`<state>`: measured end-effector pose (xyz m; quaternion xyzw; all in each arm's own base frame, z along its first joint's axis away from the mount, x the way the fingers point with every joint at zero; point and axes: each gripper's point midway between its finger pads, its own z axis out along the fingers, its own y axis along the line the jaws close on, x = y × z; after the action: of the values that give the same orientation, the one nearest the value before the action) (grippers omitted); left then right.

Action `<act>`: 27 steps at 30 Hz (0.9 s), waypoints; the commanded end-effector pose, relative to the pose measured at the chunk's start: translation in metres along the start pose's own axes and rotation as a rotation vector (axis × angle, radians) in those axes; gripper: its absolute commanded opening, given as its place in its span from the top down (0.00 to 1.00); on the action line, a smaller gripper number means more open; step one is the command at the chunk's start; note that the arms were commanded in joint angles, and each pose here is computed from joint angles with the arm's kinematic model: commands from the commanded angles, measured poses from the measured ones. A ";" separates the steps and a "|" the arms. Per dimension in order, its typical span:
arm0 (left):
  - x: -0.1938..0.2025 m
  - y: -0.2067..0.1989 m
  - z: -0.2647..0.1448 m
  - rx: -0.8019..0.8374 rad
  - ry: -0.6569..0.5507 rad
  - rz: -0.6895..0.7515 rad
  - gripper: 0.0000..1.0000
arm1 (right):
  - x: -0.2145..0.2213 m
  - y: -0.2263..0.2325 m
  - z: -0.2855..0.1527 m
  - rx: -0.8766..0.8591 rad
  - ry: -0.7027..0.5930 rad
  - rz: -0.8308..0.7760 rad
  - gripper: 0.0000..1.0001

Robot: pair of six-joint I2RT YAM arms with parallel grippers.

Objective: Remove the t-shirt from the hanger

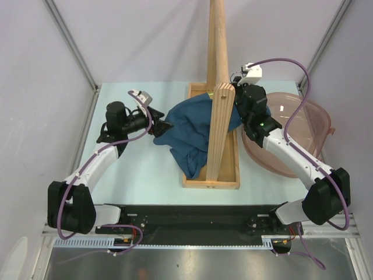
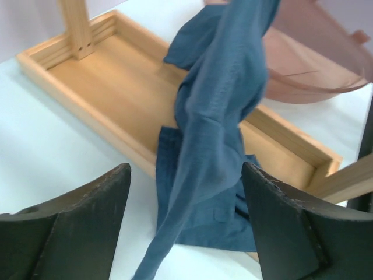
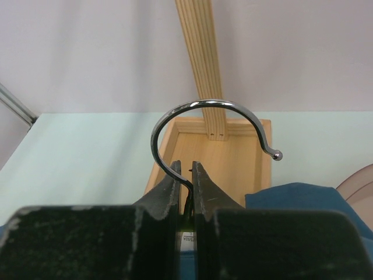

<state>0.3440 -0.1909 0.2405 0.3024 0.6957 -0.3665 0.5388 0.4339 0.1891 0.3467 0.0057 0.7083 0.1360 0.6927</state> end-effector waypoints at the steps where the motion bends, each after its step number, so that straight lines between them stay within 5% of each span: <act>1: -0.019 -0.020 0.001 0.124 -0.058 0.047 0.28 | -0.055 0.002 -0.005 0.012 -0.134 0.111 1.00; 7: -0.012 -0.004 0.013 0.094 -0.029 -0.018 0.60 | -0.058 0.001 -0.006 0.019 -0.145 0.135 1.00; 8: -0.011 -0.002 0.014 0.088 -0.024 -0.027 0.71 | -0.060 -0.001 -0.006 0.025 -0.150 0.142 1.00; 13: -0.019 0.007 0.012 0.021 -0.024 -0.039 0.88 | -0.060 -0.004 -0.007 0.049 -0.150 0.148 1.00; 14: -0.018 0.009 0.011 0.003 -0.019 -0.044 0.98 | -0.061 -0.006 -0.007 0.059 -0.151 0.150 1.00; 27: -0.058 0.053 -0.037 -0.448 -0.193 -0.034 1.00 | -0.063 -0.023 -0.012 0.156 -0.166 0.184 1.00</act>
<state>0.3669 -0.1614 0.2710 0.2029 0.7152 -0.2932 0.6012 0.4366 0.1727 0.3431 0.0805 0.7121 0.1313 0.6850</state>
